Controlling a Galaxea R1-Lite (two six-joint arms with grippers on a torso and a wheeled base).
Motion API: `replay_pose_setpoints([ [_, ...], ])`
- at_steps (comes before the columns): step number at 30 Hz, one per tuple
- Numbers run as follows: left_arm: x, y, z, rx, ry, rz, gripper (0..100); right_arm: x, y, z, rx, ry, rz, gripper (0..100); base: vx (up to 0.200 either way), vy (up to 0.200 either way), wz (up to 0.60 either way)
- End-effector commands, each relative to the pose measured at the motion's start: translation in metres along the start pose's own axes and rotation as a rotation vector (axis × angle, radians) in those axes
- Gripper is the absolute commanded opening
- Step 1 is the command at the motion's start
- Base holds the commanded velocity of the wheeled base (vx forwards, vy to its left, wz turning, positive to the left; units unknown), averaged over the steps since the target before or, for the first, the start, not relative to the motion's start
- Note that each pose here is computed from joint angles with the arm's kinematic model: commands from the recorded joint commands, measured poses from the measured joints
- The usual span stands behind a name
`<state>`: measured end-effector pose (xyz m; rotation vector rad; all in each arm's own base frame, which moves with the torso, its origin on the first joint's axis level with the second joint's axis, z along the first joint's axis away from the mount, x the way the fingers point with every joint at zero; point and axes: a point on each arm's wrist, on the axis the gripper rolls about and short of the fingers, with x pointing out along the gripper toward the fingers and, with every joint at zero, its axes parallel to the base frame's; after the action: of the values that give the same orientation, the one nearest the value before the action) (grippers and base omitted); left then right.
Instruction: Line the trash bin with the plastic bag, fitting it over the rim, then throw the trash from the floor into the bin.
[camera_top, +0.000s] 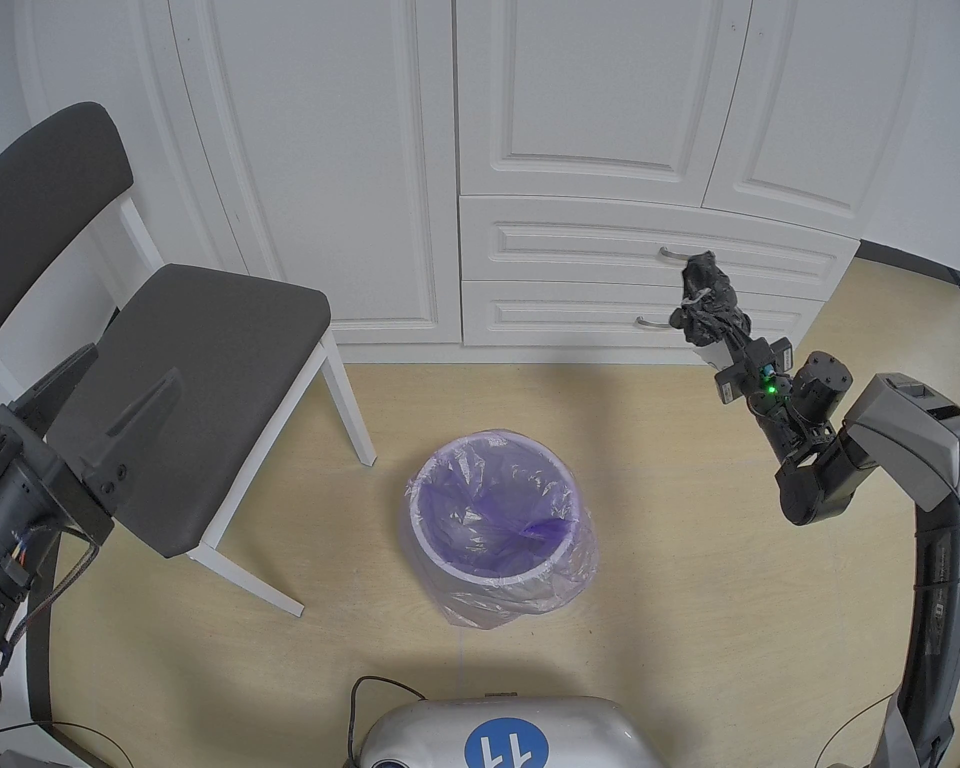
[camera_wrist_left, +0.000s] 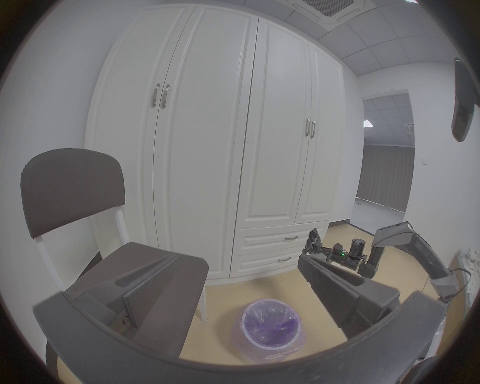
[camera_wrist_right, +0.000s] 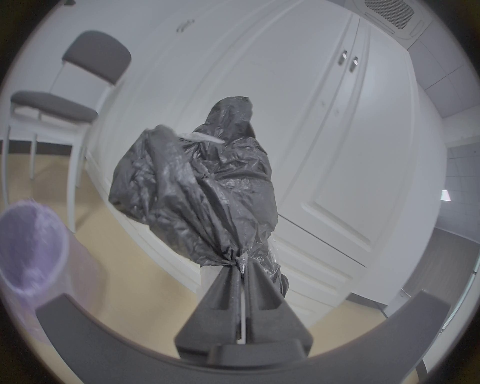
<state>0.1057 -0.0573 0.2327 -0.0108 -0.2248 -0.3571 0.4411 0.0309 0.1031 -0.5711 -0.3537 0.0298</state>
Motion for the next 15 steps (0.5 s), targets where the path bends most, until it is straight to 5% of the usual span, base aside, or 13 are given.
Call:
replay_pose_setpoints([
  [1,-0.011,-0.001,0.009,-0.006,-0.056,-0.05,100,-0.028,0.002,0.086,0.027,-0.164,0.113,0,0.0,0.0,0.0],
  [15,-0.015,0.003,0.007,0.125,-0.053,0.001,100,-0.13,0.022,0.175,0.031,-0.266,0.334,0,0.0,0.0,0.0],
])
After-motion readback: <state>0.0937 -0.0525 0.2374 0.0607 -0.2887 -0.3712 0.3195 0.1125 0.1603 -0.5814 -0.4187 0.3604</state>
